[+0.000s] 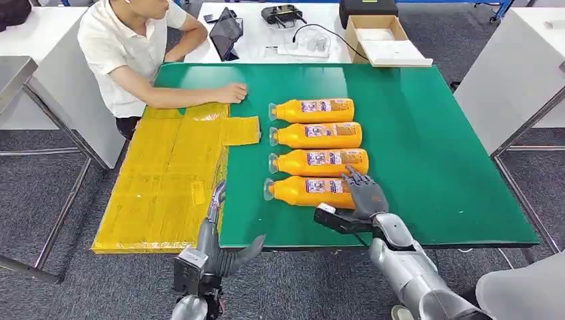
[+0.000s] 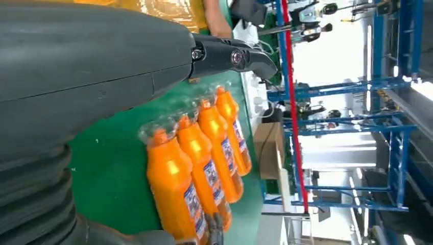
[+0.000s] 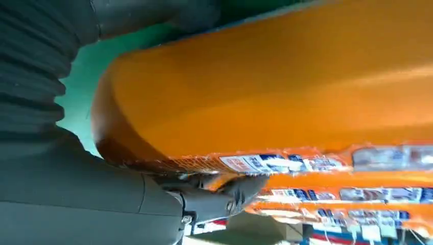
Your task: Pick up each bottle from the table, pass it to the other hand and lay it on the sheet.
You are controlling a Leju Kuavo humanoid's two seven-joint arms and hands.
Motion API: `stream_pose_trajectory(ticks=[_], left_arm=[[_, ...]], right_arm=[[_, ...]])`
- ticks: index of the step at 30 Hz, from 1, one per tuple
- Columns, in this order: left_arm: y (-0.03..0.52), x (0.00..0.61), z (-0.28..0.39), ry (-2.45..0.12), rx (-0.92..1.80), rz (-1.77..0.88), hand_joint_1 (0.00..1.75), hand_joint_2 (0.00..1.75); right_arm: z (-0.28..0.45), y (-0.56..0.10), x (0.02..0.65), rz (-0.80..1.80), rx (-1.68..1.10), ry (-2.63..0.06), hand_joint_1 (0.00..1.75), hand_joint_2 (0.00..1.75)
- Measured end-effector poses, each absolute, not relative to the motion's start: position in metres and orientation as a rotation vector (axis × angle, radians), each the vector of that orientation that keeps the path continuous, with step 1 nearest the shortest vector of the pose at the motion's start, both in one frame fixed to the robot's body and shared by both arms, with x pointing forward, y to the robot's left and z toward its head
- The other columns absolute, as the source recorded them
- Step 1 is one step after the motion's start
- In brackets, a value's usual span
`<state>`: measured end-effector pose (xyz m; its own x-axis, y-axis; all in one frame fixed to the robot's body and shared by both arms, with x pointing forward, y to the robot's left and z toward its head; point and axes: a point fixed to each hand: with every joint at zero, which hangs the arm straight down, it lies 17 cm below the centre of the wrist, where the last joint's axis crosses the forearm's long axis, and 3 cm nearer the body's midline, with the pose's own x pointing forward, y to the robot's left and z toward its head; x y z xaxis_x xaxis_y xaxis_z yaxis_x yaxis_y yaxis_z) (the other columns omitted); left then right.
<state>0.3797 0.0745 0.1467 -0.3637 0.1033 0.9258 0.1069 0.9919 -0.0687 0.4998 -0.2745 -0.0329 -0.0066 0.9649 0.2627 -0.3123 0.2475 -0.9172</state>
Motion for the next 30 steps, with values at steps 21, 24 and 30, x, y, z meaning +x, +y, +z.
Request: stream_pose_trajectory(ticks=[21,24,30], left_arm=[[0.096,0.366,0.147,-1.948,-0.141,0.005,0.0,1.75],[0.102,0.367,0.147,-1.951,-0.132,0.009,0.0,1.75],[0.105,0.372,0.149,-1.945,-0.183,0.054,0.0,1.75]], right_arm=[[-0.044,-0.248,0.492,1.171,-0.711,-1.106,1.75,1.75],[-0.048,-0.239,0.486,1.144,-0.649,-1.145,1.75,1.75],[-0.026,-0.206,0.462,0.889,-0.341,-1.455,1.75,1.75]])
